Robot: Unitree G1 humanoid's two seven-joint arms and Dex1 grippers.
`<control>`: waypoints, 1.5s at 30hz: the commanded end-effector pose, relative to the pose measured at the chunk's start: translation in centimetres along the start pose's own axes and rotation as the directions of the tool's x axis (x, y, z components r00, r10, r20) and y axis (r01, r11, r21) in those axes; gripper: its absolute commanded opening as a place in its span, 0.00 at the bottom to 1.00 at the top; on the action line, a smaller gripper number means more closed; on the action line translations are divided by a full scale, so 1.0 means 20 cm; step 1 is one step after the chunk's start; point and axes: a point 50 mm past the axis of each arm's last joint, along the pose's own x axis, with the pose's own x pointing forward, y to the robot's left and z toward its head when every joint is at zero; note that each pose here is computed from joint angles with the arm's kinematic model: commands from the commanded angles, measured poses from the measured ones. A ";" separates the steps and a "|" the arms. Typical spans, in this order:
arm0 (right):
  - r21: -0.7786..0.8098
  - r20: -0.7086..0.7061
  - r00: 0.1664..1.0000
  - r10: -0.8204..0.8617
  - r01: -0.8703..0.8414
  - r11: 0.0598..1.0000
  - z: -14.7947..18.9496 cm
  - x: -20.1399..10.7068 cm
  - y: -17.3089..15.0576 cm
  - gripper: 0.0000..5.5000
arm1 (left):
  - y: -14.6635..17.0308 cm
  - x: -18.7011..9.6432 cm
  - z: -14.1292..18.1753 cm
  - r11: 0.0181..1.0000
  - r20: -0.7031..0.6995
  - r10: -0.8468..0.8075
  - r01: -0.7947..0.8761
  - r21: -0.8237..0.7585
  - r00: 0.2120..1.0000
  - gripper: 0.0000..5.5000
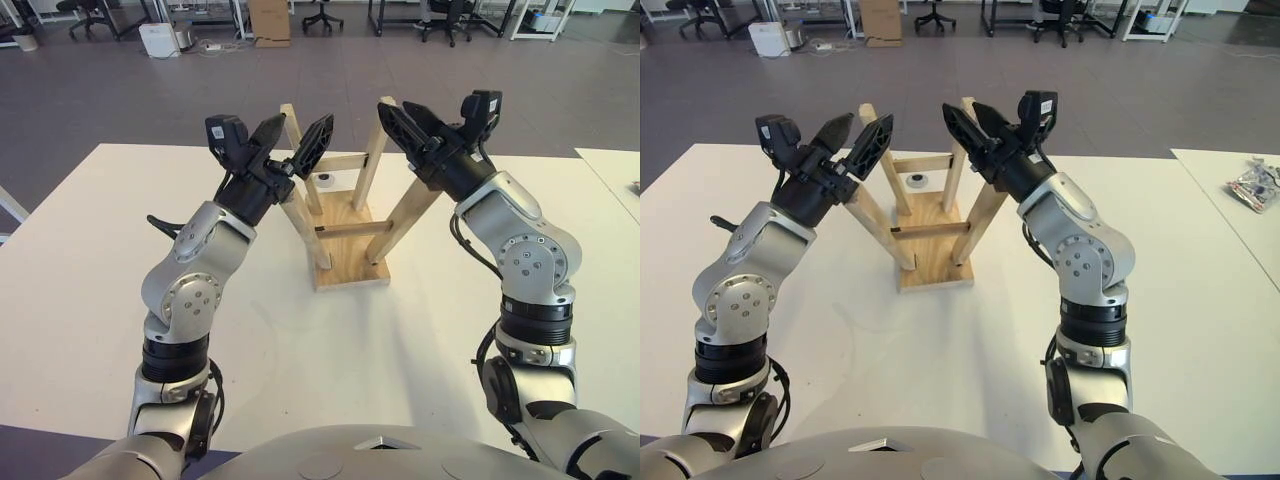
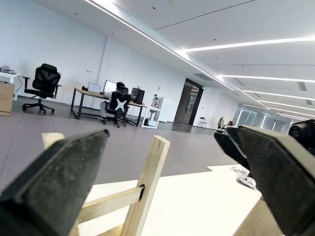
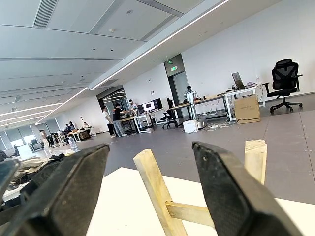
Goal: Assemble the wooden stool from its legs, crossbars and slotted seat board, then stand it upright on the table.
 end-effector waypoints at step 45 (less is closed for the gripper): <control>-0.715 0.020 0.981 -0.191 0.147 0.684 0.39 -0.13 -0.39 0.58 | 0.45 -0.07 0.21 0.956 0.145 0.221 -0.244 0.162 0.964 0.88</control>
